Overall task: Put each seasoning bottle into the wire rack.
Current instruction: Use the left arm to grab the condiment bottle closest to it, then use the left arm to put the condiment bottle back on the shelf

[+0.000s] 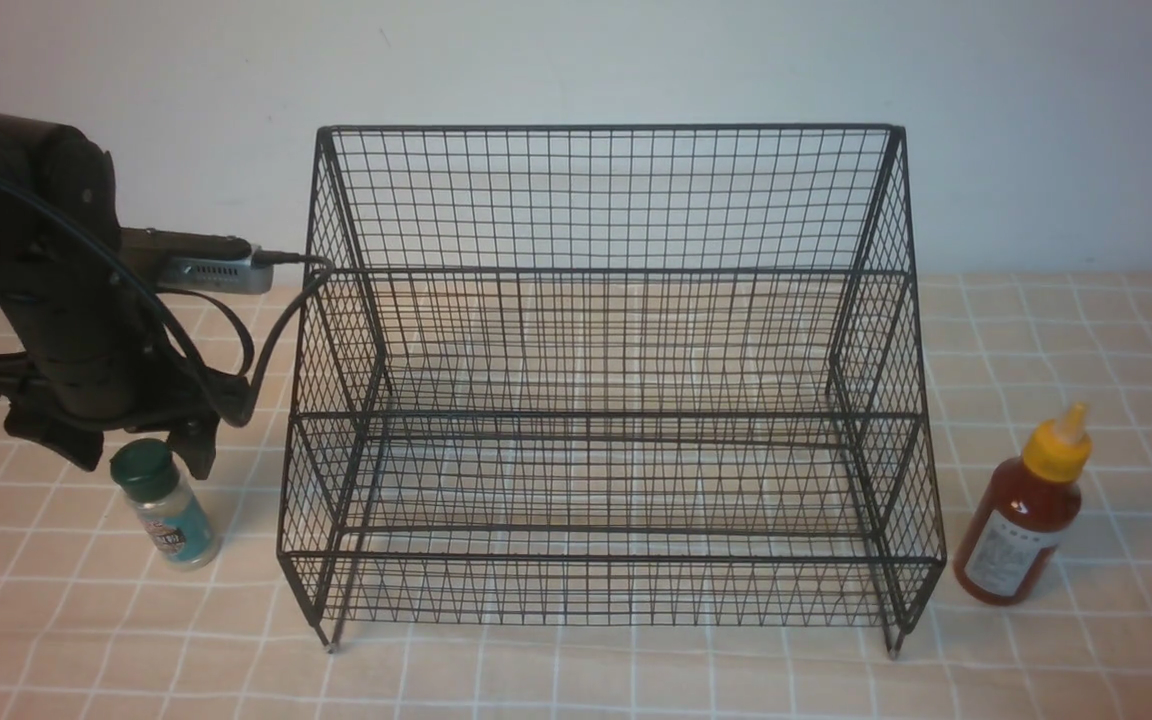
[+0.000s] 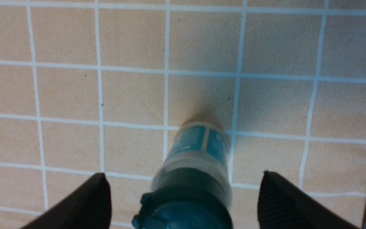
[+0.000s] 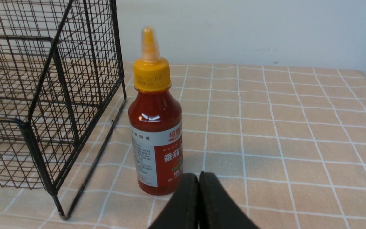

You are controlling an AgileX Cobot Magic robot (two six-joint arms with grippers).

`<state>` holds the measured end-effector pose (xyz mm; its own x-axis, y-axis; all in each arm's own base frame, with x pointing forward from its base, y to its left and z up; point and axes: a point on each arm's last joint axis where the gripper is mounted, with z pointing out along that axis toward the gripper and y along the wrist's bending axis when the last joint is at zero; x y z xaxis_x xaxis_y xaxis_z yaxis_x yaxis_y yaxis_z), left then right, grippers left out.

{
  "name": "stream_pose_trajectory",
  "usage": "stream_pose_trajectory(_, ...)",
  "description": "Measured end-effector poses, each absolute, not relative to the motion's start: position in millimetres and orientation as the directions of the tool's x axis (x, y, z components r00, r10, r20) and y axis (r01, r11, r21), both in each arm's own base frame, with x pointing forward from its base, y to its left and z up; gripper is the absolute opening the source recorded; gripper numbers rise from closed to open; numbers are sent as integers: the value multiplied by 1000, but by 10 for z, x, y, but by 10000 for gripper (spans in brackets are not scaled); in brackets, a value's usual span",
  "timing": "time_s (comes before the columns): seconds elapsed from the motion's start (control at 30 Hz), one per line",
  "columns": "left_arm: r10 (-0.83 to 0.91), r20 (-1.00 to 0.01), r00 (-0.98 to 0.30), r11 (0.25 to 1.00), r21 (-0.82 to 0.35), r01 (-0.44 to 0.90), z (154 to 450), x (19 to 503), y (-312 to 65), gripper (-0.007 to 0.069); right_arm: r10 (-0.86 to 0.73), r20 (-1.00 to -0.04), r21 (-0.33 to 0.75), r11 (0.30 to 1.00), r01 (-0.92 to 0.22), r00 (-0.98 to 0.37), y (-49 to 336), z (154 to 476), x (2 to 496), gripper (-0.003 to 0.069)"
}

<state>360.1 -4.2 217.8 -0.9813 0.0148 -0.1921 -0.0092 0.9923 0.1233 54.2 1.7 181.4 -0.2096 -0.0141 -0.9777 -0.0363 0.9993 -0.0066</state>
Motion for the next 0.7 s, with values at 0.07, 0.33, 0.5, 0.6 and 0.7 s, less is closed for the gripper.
stream_pose_trajectory(0.07, 16, -196, -981, 992, 123, -8, 2167, 3615, -42, 472, -14, -978, -7, 999, -36, -210, 17, 1814, 542, -14)
stream_pose_trajectory(0.33, 7, -165, -986, 990, 143, -17, 2187, 3581, -23, 329, -14, -978, -7, 999, -36, -210, 17, 1814, 542, -14)
stream_pose_trajectory(0.5, -9, -206, -979, 980, 191, -50, 2465, 3451, 36, 329, -14, -978, -7, 999, -36, -210, 17, 1814, 542, -14)
stream_pose_trajectory(0.6, -14, -288, -958, 979, 189, -71, 2808, 3290, 51, 329, -14, -978, -7, 999, -36, -210, 17, 1814, 542, -14)
stream_pose_trajectory(0.7, -51, -362, -931, 985, 134, -106, 3153, 3058, 29, 329, -14, -978, -7, 999, -36, -210, 17, 1814, 542, -14)
